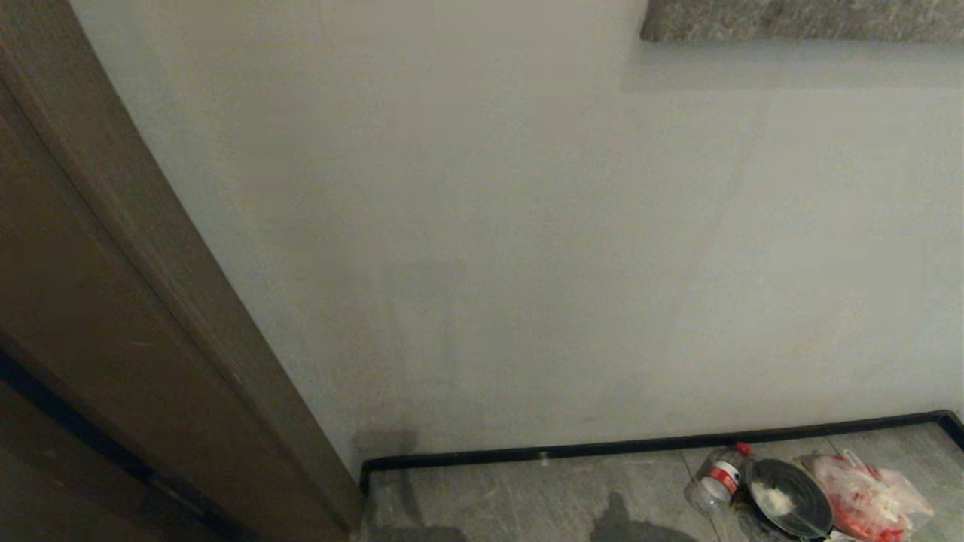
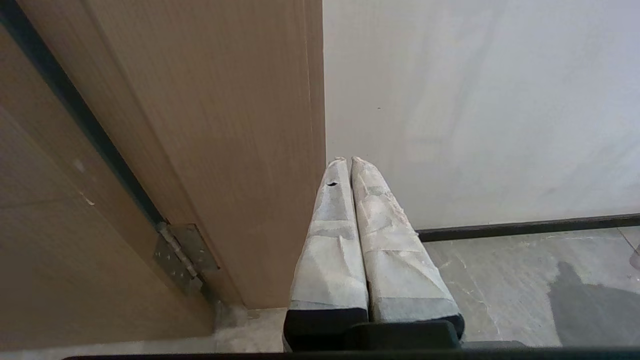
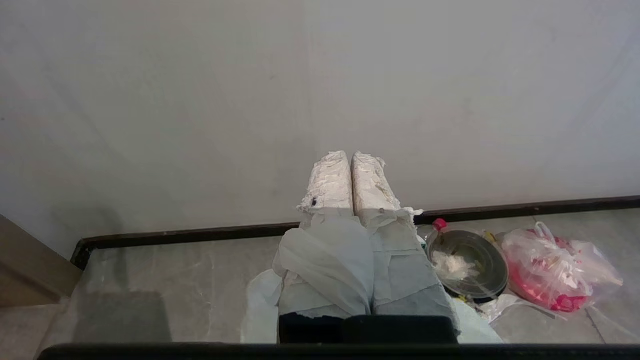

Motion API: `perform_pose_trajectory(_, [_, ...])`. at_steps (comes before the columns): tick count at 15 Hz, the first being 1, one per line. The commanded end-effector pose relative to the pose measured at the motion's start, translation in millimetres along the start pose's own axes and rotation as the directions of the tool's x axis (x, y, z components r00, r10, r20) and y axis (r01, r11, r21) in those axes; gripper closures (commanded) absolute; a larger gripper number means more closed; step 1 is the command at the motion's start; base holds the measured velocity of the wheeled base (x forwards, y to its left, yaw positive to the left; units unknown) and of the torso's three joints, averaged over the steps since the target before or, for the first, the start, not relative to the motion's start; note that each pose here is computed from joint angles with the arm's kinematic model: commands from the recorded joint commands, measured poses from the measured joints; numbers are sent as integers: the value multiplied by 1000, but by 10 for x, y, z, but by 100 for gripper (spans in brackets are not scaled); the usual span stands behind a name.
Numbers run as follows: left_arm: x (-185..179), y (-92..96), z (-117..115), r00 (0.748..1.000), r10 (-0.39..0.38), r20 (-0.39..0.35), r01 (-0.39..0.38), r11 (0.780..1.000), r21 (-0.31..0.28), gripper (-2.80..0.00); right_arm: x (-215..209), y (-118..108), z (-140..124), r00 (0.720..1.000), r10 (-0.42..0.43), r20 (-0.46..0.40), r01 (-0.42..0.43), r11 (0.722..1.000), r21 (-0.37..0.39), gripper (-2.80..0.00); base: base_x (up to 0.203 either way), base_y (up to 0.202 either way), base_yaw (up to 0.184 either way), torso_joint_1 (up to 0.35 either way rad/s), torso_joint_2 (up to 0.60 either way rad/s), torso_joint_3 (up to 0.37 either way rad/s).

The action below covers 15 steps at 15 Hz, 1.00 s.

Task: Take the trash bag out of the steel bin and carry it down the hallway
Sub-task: Put the trash bag at the door

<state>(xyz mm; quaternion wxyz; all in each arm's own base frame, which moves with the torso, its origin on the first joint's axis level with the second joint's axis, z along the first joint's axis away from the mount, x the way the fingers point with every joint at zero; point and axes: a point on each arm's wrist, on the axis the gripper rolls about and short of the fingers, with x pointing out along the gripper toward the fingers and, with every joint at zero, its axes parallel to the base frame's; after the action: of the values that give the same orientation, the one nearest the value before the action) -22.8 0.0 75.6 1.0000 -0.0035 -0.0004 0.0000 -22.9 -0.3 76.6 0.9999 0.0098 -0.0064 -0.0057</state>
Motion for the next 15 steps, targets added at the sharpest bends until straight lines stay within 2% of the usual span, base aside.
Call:
perform_pose_trajectory(1, [0, 0, 0, 1000, 0, 1, 0, 1000, -1, 0, 1, 0, 0, 1000, -1, -1, 1, 1000, 2, 0, 0, 0, 0, 2, 5, -103])
perform_pose_trajectory(15, [0, 0, 0, 1000, 0, 1, 0, 1000, -1, 0, 1, 0, 0, 1000, -1, -2, 1, 1000, -3, 0, 0, 0, 0, 2, 0, -188])
